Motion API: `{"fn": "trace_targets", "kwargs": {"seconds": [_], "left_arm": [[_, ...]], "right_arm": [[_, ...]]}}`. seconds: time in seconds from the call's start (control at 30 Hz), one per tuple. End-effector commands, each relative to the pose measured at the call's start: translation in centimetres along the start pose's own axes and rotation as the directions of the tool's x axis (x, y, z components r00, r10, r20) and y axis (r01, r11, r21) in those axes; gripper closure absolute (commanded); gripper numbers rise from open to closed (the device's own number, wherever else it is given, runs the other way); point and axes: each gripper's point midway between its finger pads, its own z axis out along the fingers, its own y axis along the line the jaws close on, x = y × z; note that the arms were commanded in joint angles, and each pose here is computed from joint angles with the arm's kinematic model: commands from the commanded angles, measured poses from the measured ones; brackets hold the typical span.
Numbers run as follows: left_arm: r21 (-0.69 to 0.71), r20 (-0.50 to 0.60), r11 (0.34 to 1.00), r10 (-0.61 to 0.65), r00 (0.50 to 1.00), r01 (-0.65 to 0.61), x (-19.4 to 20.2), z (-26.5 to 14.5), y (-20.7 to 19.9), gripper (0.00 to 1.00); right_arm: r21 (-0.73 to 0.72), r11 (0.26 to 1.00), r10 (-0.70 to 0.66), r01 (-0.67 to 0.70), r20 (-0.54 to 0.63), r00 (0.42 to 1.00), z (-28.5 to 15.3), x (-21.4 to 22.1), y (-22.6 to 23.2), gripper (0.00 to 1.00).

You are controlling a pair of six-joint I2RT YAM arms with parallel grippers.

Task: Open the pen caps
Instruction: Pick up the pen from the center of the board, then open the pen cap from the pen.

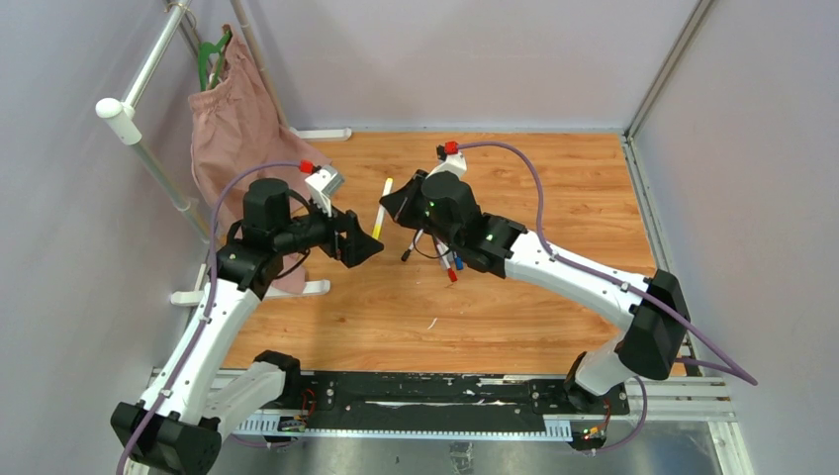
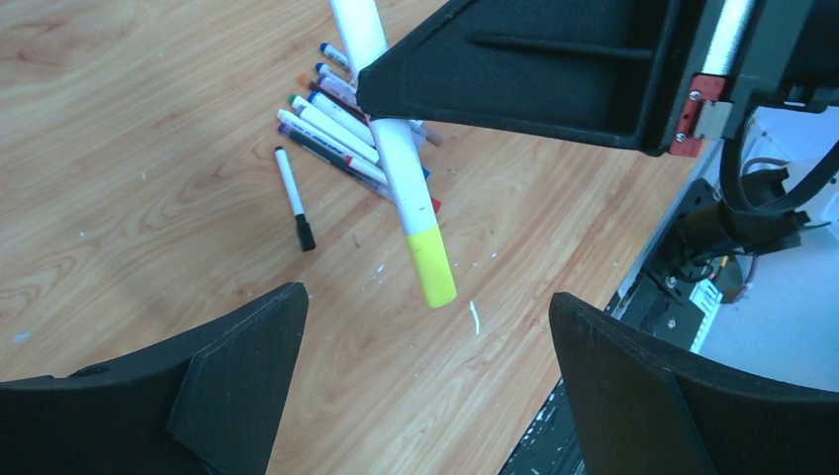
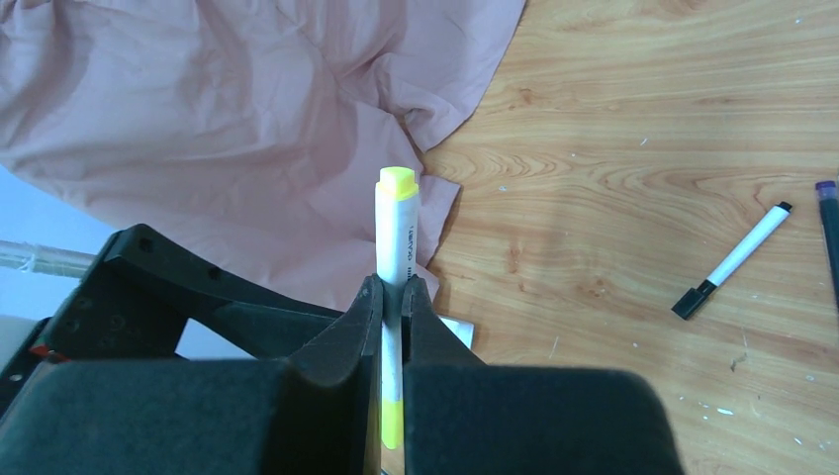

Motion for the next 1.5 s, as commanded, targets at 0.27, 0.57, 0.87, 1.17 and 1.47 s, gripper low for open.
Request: {"fn": "trace_targets", "kwargs": {"seconds": [0.27, 0.57, 0.87, 1.17, 1.47], "left_arm": [[0.011, -0.009, 0.996, -0.087, 0.996, 0.087, 0.5, 1.9, 0.7, 0.43], [0.036, -0.017, 0.999, -0.025, 1.000, 0.026, 0.5, 1.5, 0.2, 0.87], [0.054, -0.210, 0.944, 0.331, 0.920, -0.327, 5.9, -1.1, 1.6, 0.99], [0.244, -0.309, 0.773, 0.634, 0.709, -0.585, 10.8, -3.6, 0.3, 1.00], [0.287, -0.331, 0.701, 0.713, 0.618, -0.653, 11.1, -3.5, 0.7, 1.00]], "right_arm": [[-0.049, 0.997, 0.065, -0.065, -0.001, 0.998, -0.1, 0.9, 1.5, 1.00], [-0.073, 0.996, 0.039, -0.042, -0.037, 0.999, -0.7, 1.7, 1.6, 0.97], [-0.331, 0.942, -0.160, 0.049, -0.316, 0.935, -5.0, 0.1, -0.3, 0.35], [-0.542, 0.837, -0.368, -0.070, -0.654, 0.661, -8.8, 5.0, -1.2, 0.26], [-0.555, 0.810, -0.411, -0.192, -0.769, 0.489, -8.6, 11.8, 0.0, 0.24]]}}
